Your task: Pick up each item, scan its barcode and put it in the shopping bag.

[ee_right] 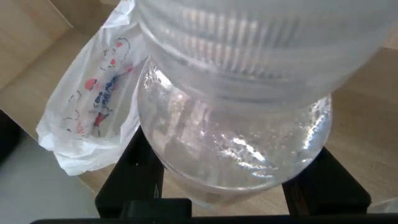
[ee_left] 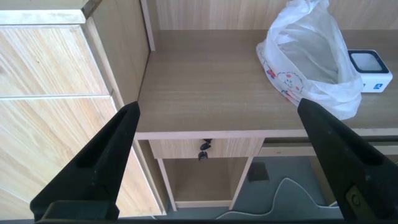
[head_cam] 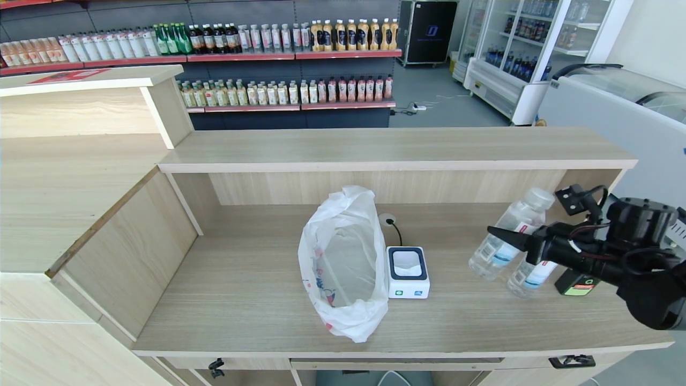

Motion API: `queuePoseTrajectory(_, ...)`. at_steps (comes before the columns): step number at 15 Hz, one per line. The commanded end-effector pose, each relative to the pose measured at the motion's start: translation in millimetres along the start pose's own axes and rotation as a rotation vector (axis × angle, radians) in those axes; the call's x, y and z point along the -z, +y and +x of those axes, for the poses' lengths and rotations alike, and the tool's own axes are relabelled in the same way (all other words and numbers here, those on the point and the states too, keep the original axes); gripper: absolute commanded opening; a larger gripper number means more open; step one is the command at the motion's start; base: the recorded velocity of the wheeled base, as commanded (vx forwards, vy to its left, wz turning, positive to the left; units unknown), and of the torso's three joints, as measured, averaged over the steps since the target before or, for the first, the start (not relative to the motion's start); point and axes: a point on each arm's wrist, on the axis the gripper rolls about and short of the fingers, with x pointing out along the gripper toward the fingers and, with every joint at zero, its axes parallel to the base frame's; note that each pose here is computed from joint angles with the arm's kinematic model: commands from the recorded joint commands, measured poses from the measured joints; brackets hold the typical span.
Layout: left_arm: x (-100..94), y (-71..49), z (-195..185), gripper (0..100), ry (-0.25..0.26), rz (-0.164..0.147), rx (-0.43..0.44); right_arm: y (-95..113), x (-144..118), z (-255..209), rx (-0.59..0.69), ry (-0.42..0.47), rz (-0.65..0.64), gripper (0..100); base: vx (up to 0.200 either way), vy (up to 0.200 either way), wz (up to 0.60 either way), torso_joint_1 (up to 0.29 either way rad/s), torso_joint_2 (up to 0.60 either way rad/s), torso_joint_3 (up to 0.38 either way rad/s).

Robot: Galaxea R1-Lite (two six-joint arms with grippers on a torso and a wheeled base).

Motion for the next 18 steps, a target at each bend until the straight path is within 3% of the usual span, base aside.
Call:
queuePoseTrajectory(1, 0.0, 0.0, 0, 100, 0.001, -0.001, 0.000, 20, -66, -48, -0.058, -0.121, -0.037, 0, 0.000, 0.000, 0.00, 0.000, 0.00, 0.000)
queuePoseTrajectory(4, 0.0, 0.0, 0, 100, 0.001, -0.001, 0.000, 51, -129, -79, -0.134, -0.175, 0.059, 0, 0.000, 0.000, 0.00, 0.000, 0.00, 0.000)
queuePoseTrajectory(7, 0.0, 0.0, 0, 100, 0.001, 0.001, 0.000, 82, -161, -92, -0.260, -0.136, 0.126, 0, 0.000, 0.000, 0.00, 0.000, 0.00, 0.000)
queuePoseTrajectory(12, 0.0, 0.0, 0, 100, 0.001, -0.001, 0.000, 120, -163, -103, -0.461, -0.053, 0.244, 0, 0.000, 0.000, 0.00, 0.000, 0.00, 0.000)
queuePoseTrajectory(18, 0.0, 0.0, 0, 100, 0.001, -0.001, 0.000, 143, -160, -105, -0.630, -0.009, 0.229, 0, 0.000, 0.000, 0.00, 0.000, 0.00, 0.000)
